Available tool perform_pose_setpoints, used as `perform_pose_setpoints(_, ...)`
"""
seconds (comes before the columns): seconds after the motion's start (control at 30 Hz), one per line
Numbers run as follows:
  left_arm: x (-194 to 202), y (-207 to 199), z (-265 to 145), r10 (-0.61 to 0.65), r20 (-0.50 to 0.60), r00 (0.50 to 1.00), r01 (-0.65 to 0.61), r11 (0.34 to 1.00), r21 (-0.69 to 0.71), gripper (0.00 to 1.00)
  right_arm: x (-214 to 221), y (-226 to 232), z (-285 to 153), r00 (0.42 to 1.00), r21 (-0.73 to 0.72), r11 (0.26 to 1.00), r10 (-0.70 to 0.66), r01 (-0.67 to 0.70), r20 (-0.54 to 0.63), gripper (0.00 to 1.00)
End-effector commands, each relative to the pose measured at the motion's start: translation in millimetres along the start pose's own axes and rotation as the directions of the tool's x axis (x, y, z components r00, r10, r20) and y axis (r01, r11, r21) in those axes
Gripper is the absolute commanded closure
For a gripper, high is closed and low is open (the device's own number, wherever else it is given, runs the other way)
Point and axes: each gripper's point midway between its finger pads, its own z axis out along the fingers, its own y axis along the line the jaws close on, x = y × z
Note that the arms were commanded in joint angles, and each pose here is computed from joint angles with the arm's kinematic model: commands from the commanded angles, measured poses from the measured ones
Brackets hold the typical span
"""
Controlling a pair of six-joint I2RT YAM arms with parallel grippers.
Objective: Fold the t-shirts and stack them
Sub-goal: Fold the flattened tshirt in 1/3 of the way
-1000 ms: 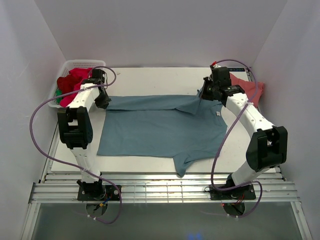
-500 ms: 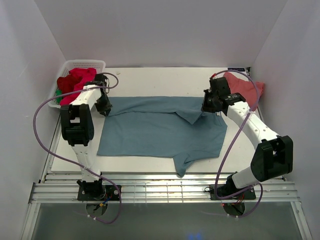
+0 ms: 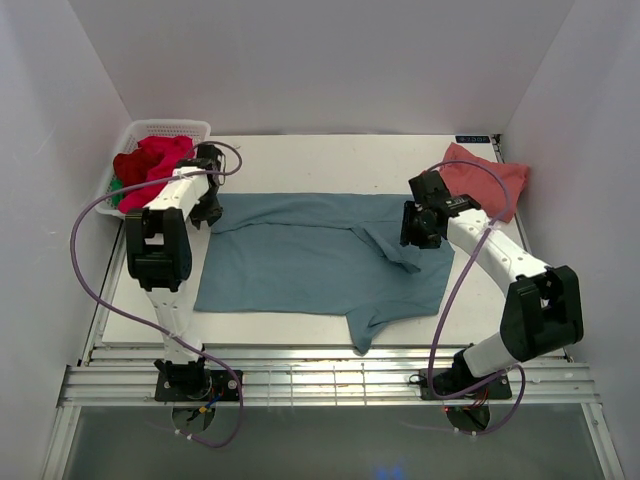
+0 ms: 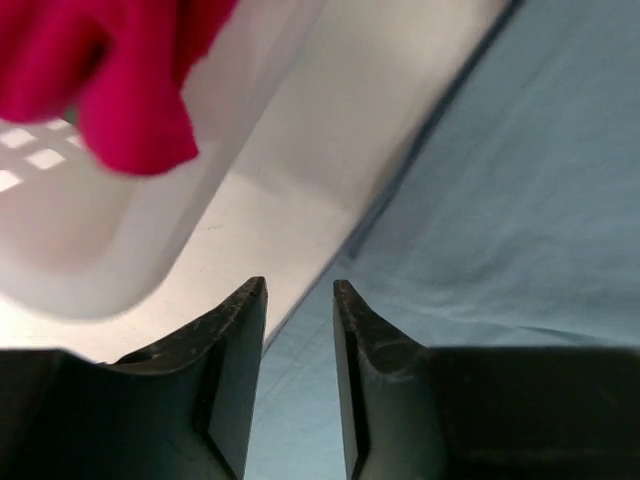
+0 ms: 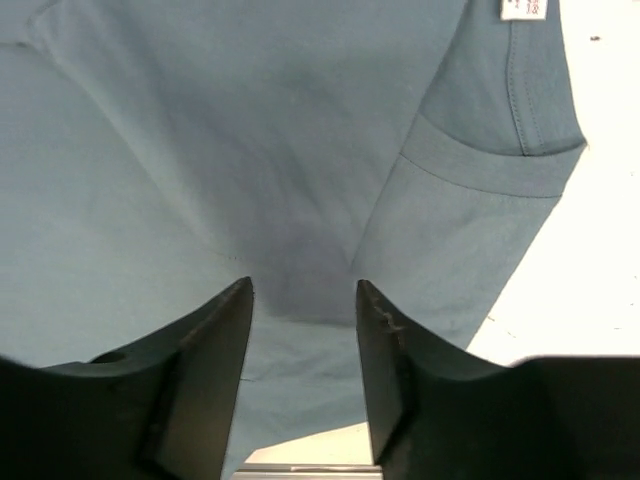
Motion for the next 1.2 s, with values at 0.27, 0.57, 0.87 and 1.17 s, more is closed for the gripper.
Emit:
perform_pose_setpoints(0.27,21.7,-244.7,-209.4,0.075,0.264,0.961,-0.265,0.505,0.821,0.77,-46.8,25.0,9.5,0.993,-0.05,0.998,-0.042,0.048,0.111,0.5)
perform_pose_setpoints(0.57,118.0,-342.5,-238.4,0.292,0.226,0.929,-0.292,0.207,0.934,0.68,-41.6,27.2,48.4,0.997,-0.022,0.998,-0.054,0.055,0.05,0.52)
perform_pose_setpoints(0.87,155.1,-354.2,-203.8,0.387,0.154,0.909,-0.283,0.301,0.911,0.69,-14.1,30.9,58.7,0.998,-0.077,0.995,-0.056,0.055,-0.011,0.54)
perform_pose_setpoints(1.17,171.8,-354.4,-209.4,0.428,0.156,0.89,-0.295,0.281,0.913,0.69,23.1,14.5,44.3,0.994,-0.031,0.999,-0.018,0.014,-0.11,0.54)
